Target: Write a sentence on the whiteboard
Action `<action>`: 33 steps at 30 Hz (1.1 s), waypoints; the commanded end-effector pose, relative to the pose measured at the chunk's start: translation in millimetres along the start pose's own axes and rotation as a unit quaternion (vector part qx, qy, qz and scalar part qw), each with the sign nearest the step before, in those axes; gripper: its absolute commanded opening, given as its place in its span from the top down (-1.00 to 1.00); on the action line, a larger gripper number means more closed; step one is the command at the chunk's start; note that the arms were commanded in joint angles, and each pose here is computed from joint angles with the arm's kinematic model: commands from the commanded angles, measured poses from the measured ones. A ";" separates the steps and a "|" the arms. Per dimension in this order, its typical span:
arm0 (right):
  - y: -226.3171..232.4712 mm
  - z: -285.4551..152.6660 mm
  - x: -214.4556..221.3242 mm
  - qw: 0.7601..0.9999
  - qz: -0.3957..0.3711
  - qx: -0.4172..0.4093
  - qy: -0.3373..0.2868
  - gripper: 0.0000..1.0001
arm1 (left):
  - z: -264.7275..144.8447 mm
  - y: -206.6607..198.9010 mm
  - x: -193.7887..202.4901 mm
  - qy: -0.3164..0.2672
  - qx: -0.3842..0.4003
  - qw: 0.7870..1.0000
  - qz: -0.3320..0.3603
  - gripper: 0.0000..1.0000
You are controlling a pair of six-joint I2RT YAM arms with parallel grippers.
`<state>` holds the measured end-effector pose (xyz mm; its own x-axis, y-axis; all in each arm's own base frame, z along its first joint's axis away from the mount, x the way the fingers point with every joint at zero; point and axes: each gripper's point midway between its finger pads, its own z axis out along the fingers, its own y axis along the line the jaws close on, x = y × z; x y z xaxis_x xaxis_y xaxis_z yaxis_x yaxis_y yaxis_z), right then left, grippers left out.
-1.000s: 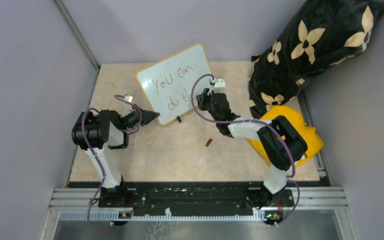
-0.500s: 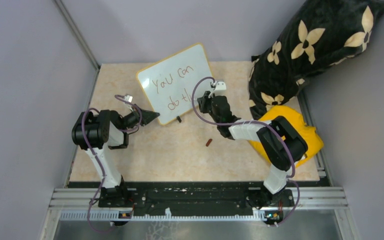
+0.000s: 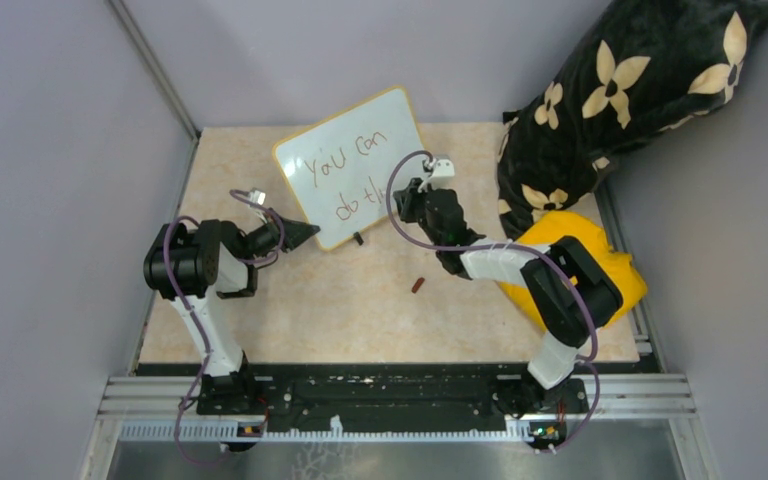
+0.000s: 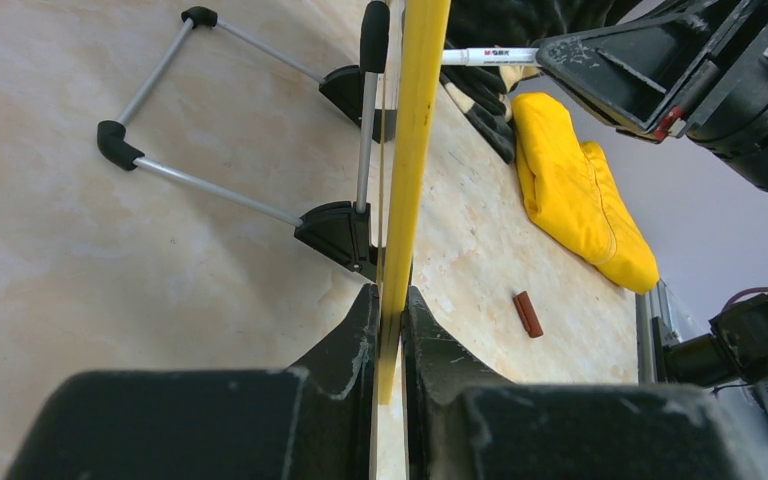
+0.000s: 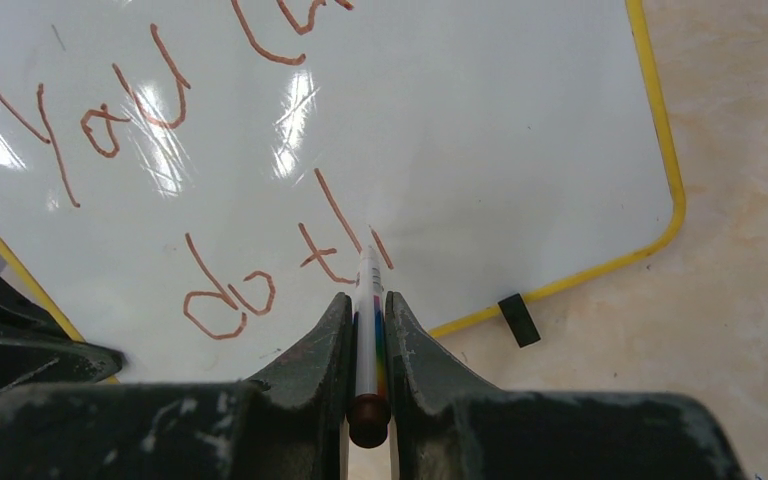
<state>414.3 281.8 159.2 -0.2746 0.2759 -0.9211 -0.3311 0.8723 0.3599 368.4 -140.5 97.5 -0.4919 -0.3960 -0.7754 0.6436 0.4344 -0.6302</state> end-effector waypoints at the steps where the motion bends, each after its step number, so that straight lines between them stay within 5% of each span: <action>1: 29.6 -0.8 -48.1 0.998 0.014 -0.038 -0.052 1.00 | 2.7 -5.7 -0.8 0.002 0.017 1.000 0.007 1.00; 33: 29.5 16.3 -28.9 0.999 0.006 -0.037 -0.022 1.00 | 2.7 -6.1 -0.4 0.003 0.018 1.000 0.007 1.00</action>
<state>419.1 296.4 176.0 -0.2752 0.2779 -0.9204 -0.3710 0.8525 0.3683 368.2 -140.6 97.5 -0.4924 -0.3954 -0.7754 0.6441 0.4337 -0.6301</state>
